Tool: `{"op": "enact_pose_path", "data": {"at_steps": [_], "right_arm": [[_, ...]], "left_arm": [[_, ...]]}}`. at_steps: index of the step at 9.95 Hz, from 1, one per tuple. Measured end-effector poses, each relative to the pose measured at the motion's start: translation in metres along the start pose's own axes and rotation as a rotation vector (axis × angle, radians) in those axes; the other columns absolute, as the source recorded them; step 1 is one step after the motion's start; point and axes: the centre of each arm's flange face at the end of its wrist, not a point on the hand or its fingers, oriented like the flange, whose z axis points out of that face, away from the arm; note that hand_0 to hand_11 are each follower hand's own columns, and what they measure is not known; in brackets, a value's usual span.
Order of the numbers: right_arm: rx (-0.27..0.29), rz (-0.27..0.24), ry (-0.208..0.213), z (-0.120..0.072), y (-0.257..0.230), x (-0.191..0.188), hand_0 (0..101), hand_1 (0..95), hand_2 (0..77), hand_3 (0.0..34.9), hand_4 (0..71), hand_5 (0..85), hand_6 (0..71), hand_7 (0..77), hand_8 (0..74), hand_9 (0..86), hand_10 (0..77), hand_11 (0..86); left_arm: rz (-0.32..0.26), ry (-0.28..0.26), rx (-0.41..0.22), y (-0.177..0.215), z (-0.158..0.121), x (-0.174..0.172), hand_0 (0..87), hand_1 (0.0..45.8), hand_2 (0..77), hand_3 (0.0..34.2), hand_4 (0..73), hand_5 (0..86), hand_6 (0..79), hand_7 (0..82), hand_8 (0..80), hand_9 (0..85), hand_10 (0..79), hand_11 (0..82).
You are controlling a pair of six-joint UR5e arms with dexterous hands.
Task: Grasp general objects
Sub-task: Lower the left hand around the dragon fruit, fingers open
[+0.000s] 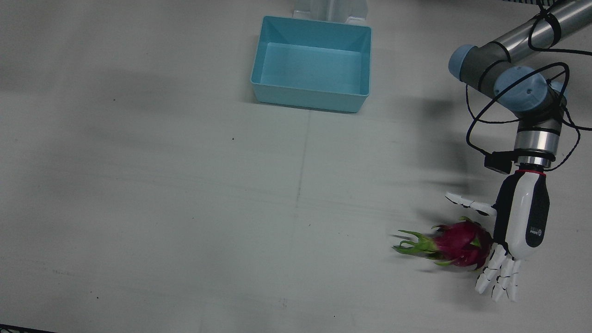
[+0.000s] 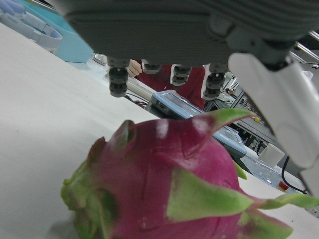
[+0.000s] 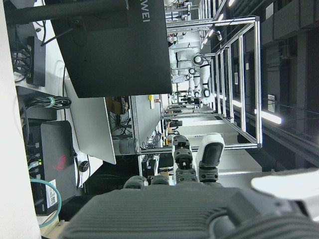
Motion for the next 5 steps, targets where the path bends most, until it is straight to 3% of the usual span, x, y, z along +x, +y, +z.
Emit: {"op": "enact_pose_path", "data": {"at_steps": [2,3,4,5], "right_arm": [[0.0,0.0,0.0,0.0,0.0,0.0,0,5.4,1.6,0.0,0.0,73.6,0.0,0.0,0.0,1.1,0.0,1.1],[0.0,0.0,0.0,0.0,-0.0001,0.0,0,5.4,1.6,0.0,0.0,73.6,0.0,0.0,0.0,1.1,0.0,0.5],[0.0,0.0,0.0,0.0,-0.0001,0.0,0,5.4,1.6,0.0,0.0,73.6,0.0,0.0,0.0,1.1,0.0,0.5],[0.0,0.0,0.0,0.0,-0.0001,-0.0001,0,5.4,1.6,0.0,0.0,73.6,0.0,0.0,0.0,1.1,0.0,0.5]], "left_arm": [[0.001,-0.002,0.0,-0.0004,-0.0001,-0.0017,63.5,0.0,1.1,3.3,7.1,7.1,1.6,9.8,1.1,1.1,14.7,7.6],[0.002,-0.003,0.001,-0.0013,0.0003,-0.0032,63.5,0.0,1.1,3.3,7.1,7.1,1.6,9.8,1.1,1.1,14.7,7.6],[0.004,-0.003,0.004,-0.0024,0.0013,-0.0054,61.0,0.0,1.1,0.0,7.1,7.1,1.6,9.8,1.1,1.1,14.7,7.6],[0.005,-0.001,0.009,-0.0034,0.0023,-0.007,60.9,0.0,1.1,0.0,7.1,7.1,1.6,10.9,1.1,1.1,14.7,7.6]]}}
